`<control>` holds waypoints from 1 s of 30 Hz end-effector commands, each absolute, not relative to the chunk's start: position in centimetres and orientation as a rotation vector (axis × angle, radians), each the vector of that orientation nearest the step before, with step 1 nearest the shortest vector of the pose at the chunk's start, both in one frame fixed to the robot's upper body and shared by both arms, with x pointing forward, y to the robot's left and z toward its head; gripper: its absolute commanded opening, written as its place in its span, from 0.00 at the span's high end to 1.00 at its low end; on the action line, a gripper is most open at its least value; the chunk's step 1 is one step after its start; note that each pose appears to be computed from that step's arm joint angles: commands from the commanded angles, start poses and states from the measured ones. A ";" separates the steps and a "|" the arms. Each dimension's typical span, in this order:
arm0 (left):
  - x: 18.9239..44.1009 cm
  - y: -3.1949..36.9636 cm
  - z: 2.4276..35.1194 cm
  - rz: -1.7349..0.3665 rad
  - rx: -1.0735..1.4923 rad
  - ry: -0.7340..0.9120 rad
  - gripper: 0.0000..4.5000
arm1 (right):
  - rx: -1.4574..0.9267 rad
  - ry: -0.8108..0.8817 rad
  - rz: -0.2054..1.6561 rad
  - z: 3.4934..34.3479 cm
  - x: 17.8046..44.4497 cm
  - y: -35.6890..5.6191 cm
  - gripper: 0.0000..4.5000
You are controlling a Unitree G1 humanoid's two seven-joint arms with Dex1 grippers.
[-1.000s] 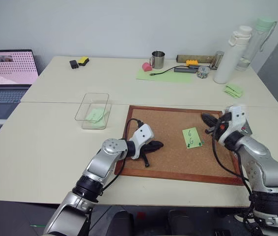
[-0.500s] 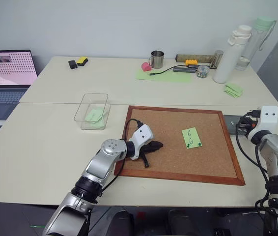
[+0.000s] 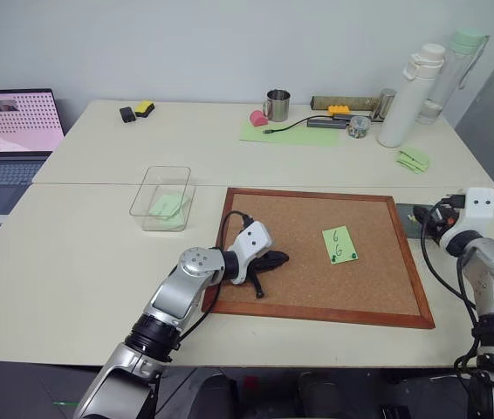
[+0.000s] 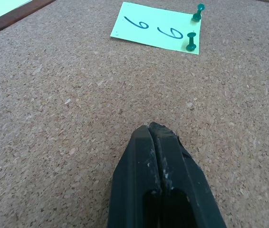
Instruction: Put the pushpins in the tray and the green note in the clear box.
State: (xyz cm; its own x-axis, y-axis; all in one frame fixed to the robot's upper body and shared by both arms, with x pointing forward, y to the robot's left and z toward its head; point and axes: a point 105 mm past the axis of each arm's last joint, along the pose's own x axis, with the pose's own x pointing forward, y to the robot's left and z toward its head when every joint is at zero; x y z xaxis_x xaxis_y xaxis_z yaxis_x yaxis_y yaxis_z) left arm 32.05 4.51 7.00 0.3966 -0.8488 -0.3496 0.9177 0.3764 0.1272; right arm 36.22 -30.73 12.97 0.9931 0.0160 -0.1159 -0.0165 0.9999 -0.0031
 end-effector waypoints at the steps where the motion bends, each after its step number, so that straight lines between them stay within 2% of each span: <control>1: 31.6 5.9 3.8 -1.108 0.338 0.386 1.00 | -0.041 -0.015 0.237 16.3 34.4 -26.7 0.32; 7: 31.5 6.0 3.7 -1.112 0.342 0.392 1.00 | -0.090 0.023 0.469 14.4 29.6 -21.0 0.32; 12: 31.3 6.2 3.6 -1.115 0.343 0.397 1.00 | -0.144 0.052 0.544 12.9 27.5 -18.2 0.32; 19: 31.2 6.0 3.7 -1.135 0.353 0.397 1.00 | -0.142 0.096 0.535 10.5 27.2 -16.7 0.32; 24: 31.2 6.0 3.8 -1.136 0.356 0.396 1.00 | -0.155 0.118 0.468 9.5 28.0 -17.2 0.32; 27: 31.2 6.1 3.8 -1.135 0.357 0.396 1.00 | -0.148 0.111 0.455 9.6 28.2 -17.4 0.42; 30: 31.3 6.2 3.8 -1.131 0.358 0.394 1.00 | -0.143 0.109 0.453 9.6 28.3 -17.4 0.56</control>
State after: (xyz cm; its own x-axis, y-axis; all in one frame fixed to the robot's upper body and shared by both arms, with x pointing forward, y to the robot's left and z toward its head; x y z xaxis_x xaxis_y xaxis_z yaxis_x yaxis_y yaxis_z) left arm 31.90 4.62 6.92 0.3844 -0.8491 -0.3623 0.9230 0.3615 0.1320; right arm 27.94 -17.09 8.29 0.8777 0.4400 -0.1897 -0.4609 0.8836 -0.0826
